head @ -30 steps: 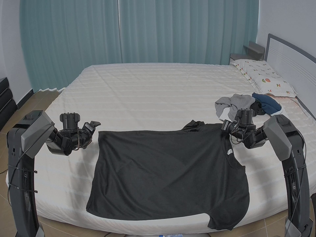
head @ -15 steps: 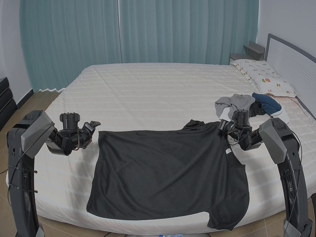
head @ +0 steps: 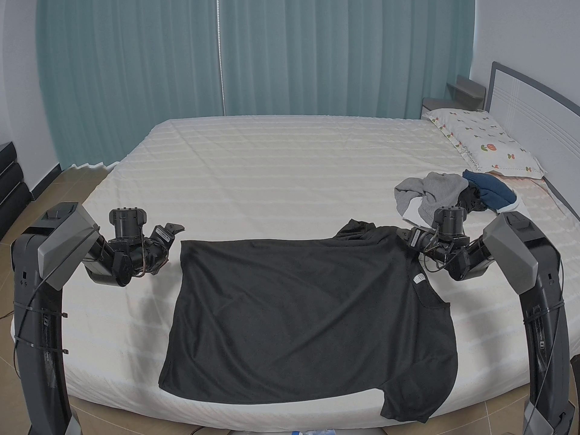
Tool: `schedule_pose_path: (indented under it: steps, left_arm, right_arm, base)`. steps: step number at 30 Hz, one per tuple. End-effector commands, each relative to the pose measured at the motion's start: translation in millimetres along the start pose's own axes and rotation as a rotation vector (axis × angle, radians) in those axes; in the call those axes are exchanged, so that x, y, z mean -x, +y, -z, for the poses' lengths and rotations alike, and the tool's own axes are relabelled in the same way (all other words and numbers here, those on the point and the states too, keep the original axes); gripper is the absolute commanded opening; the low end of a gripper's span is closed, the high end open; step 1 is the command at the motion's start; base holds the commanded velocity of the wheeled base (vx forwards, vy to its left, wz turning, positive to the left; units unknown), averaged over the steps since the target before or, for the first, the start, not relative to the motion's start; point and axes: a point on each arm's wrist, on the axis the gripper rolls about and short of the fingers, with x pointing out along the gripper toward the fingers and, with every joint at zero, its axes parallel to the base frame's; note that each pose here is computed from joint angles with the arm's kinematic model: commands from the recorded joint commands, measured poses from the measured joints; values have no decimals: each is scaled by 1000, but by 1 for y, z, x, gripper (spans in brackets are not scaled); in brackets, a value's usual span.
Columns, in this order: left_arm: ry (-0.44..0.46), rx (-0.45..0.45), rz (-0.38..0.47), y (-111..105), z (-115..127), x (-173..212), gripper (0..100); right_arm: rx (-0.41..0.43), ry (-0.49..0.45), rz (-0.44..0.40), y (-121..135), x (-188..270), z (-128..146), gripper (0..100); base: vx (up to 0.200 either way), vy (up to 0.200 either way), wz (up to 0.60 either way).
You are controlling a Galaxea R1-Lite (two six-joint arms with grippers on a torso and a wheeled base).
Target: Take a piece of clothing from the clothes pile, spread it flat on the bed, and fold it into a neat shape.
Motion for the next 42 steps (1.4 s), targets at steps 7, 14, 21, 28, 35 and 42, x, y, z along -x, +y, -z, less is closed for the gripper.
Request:
schedule_pose_path:
  steps: [7,14,21,28,35,42]
  left_arm:
    - [-10,-8,35,-27,0,44,100]
    - [58,-8,-10,-16,29,86,100]
    - [130,-80,-41,4,72,131,100]
    - [203,-135,-72,21,102,148,100]
    - [210,-88,-46,16,105,154,100]
    - [219,-91,-49,16,108,158,100]
  right_arm:
    - [-259,28,-27,-3,130,-18,100]
    - [-368,95,-64,-13,184,9,100]
    - [-398,98,-115,-20,209,30,100]
    - [-392,99,-142,-20,217,36,100]
    - [-401,149,-152,-24,222,42,100]
    - [-401,159,-154,-23,223,44,100]
  base:
    - [0,0,0]
    - [-200,0,0]
    - [-200,0,0]
    - [-29,0,0]
    - [0,-29,0]
    - [0,-200,0]
